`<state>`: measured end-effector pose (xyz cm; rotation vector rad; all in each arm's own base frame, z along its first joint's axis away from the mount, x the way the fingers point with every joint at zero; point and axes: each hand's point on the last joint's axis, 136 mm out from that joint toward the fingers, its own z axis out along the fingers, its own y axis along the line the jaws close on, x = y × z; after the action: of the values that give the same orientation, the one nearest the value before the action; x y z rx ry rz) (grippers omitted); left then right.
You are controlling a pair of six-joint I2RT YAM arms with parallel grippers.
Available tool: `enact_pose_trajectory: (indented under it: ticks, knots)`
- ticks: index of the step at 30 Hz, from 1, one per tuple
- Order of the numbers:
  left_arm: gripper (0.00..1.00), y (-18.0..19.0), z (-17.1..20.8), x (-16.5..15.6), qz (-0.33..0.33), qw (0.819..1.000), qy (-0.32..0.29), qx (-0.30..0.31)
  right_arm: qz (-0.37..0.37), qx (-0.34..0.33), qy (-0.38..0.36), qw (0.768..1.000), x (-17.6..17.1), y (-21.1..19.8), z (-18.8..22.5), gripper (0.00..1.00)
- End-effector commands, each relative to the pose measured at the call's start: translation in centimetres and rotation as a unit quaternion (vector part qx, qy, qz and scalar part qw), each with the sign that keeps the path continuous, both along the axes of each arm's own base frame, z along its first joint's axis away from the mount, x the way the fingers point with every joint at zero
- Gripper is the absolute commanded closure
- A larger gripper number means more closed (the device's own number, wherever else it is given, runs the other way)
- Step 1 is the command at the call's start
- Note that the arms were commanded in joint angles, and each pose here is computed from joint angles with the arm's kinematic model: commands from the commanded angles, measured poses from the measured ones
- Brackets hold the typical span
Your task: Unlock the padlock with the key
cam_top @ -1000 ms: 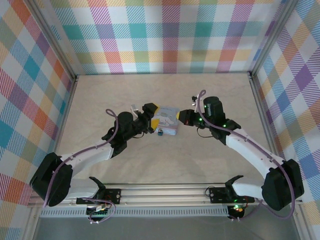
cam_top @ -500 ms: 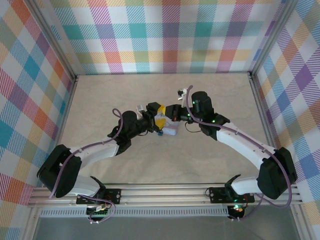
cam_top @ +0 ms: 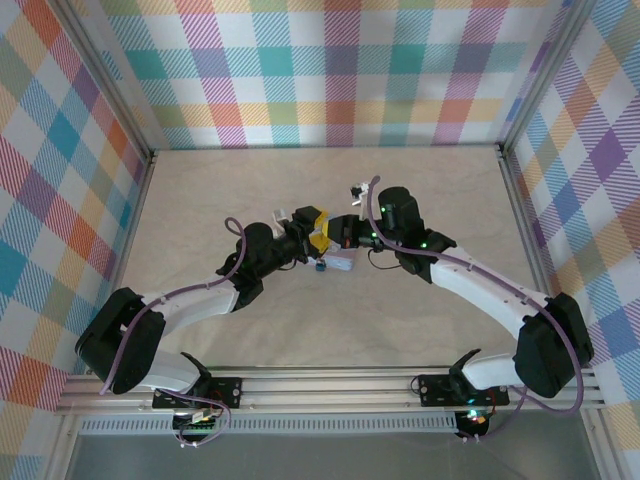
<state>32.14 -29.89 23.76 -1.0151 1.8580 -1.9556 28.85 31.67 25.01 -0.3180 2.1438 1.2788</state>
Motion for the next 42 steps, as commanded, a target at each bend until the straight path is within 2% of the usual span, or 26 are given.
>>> enact_pose_trajectory:
  ticks: [1, 15, 23, 33, 42]
  knots:
    - [0.45, 0.2, 1.3, -0.3, 0.006, 1.000, -0.017, -0.022, 0.013, -0.005, -0.004, 1.000, -0.7, 0.1, -0.5, 1.00]
    - [0.53, 0.6, 0.9, -0.4, 0.014, 1.000, -0.013, -0.013, 0.005, -0.007, -0.006, 1.000, -1.0, -0.5, -0.6, 1.00]
    - [0.66, 0.9, 0.4, -0.5, 0.021, 1.000, -0.008, -0.009, 0.002, -0.007, -0.003, 1.000, -1.0, -0.5, -0.7, 1.00]
    - [0.73, 0.8, 0.2, -0.5, 0.019, 1.000, -0.006, -0.007, 0.001, -0.006, -0.002, 1.000, -0.9, -0.5, -0.7, 1.00]
    - [0.85, 0.9, -0.2, -0.6, 0.019, 1.000, -0.001, 0.001, -0.001, -0.005, -0.004, 1.000, -0.9, -0.6, -0.5, 1.00]
